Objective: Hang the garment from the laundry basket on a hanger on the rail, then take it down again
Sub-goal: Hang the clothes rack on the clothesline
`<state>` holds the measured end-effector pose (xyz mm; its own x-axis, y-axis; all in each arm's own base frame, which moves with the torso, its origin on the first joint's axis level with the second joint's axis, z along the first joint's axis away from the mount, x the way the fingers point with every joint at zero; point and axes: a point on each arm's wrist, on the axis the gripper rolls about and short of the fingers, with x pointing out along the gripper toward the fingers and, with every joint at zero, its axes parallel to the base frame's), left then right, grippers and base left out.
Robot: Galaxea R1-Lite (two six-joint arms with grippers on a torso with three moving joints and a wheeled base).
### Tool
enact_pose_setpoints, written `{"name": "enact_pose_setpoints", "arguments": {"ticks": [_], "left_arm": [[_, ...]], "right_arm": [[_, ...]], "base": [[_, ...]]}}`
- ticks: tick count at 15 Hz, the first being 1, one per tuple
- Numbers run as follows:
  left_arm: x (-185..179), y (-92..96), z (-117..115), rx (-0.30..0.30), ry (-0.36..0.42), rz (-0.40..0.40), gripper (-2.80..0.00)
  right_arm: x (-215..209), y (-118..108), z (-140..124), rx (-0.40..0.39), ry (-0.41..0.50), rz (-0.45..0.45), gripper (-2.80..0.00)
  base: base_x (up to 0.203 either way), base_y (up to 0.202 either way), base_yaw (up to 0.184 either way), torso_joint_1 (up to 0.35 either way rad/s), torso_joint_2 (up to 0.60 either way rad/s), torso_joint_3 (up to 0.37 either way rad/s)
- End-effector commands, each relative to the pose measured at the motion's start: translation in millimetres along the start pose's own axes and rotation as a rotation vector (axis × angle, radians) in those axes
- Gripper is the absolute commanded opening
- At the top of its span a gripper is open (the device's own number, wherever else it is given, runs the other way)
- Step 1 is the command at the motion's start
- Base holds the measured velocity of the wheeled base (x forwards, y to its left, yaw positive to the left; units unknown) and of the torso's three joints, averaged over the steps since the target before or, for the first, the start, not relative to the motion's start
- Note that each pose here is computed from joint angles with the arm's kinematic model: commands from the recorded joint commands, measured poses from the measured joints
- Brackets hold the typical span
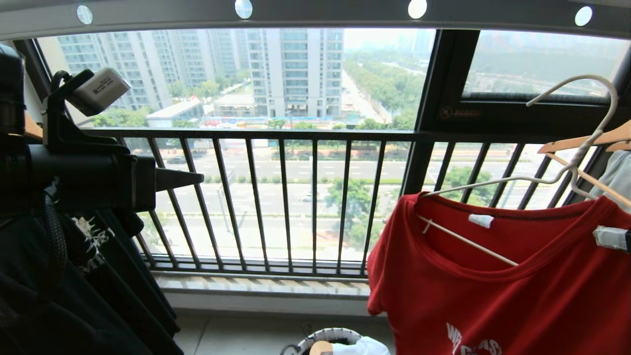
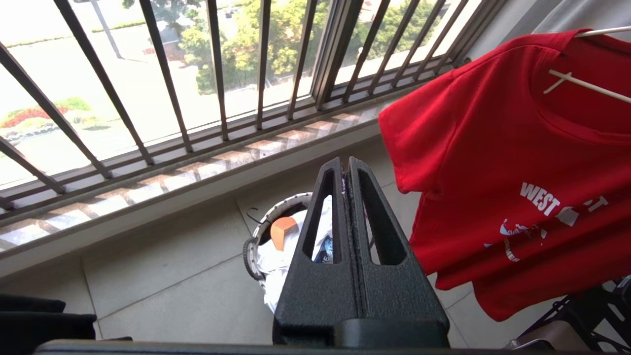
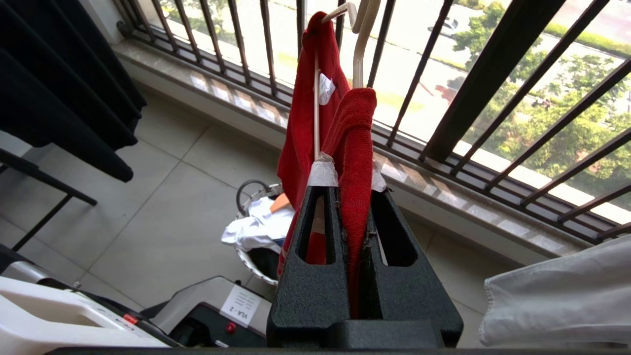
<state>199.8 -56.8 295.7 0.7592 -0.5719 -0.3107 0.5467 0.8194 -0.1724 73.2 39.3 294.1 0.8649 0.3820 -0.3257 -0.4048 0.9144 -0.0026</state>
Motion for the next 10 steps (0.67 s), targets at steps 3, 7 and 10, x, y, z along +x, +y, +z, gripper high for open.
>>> {"name": "enact_pose_setpoints", "arguments": {"ticks": [3,7,10], "left_arm": [[2.3,1.1,-1.4,-0.003,0.007,-0.003,-2.8],[-0.1,0.1,-0.8,0.0,0.001,-0.003,-2.8],[-2.5,-1.2,-0.5,0.002,-0.003,-0.005,-2.8]], "right_arm": [[-5.3,-0.7,-6.6,0.0,-0.004,0.0,-2.8],[-5.6,-0.6,-4.2,0.002,-0.026,0.002,-2.8],[-8.5,-0.9,-4.3,0.004,-0.092,0.004,-2.8]], "base": [[0.0,0.0,0.0,0.141,-0.3,-0.149],[0.0,0.0,0.0,0.097,-0.2,-0.105],[0.0,0.0,0.0,0.041,-0.08,-0.041]]}}
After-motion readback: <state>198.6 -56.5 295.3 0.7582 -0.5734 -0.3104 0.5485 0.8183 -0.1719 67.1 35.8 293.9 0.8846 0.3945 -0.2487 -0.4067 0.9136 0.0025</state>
